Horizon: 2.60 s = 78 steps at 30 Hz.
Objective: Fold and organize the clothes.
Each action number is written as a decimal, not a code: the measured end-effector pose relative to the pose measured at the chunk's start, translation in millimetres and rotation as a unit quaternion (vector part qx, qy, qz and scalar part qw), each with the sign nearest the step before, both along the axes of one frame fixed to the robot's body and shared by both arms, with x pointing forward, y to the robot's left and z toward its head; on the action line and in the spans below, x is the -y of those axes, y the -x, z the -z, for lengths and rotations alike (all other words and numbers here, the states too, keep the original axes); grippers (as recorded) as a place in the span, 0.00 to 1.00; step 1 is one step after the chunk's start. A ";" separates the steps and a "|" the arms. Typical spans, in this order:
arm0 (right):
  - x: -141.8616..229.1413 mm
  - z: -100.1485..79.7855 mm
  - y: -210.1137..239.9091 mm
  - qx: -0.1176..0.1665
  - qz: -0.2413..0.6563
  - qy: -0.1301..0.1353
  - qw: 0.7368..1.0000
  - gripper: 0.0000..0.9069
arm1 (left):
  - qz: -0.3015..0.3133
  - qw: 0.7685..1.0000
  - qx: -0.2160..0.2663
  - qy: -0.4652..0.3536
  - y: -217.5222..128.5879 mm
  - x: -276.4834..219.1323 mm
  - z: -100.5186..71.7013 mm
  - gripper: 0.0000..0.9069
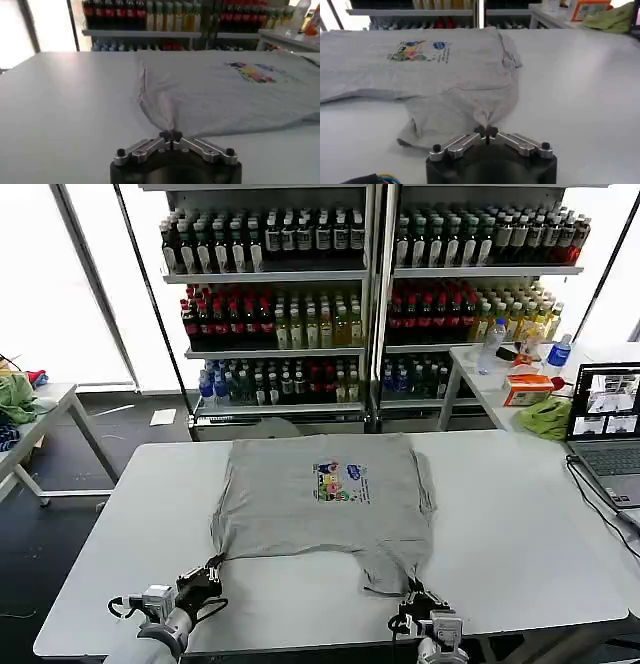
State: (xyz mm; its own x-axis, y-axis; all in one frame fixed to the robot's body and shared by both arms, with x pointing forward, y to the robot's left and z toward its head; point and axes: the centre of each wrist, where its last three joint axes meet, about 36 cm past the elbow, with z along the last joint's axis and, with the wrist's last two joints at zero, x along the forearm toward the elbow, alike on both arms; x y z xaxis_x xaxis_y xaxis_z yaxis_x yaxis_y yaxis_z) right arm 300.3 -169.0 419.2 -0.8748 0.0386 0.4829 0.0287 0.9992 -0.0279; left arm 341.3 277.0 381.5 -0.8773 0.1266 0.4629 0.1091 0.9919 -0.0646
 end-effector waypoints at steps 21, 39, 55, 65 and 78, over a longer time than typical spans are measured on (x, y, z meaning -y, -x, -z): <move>11.0 -28.5 -41.4 0.105 -0.014 0.016 0.994 0.00 | -0.012 0.997 0.071 0.022 -23.9 -0.2 -18.9 0.00; 16.8 -43.9 -114.5 0.148 -0.037 0.031 0.988 0.00 | 0.002 0.993 0.116 0.030 -74.9 -5.9 -37.4 0.00; 11.0 -47.8 -194.3 0.161 -0.045 0.040 0.985 0.00 | 0.005 0.992 0.118 0.043 -127.4 -3.5 -36.4 0.00; 11.6 -33.5 -221.3 0.128 -0.044 0.052 0.989 0.00 | 0.011 0.995 0.098 0.028 -152.0 -3.9 -32.0 0.00; 12.2 -17.1 -246.0 0.095 -0.023 0.049 0.994 0.34 | 0.000 0.998 0.069 -0.002 -169.3 -4.8 -24.7 0.90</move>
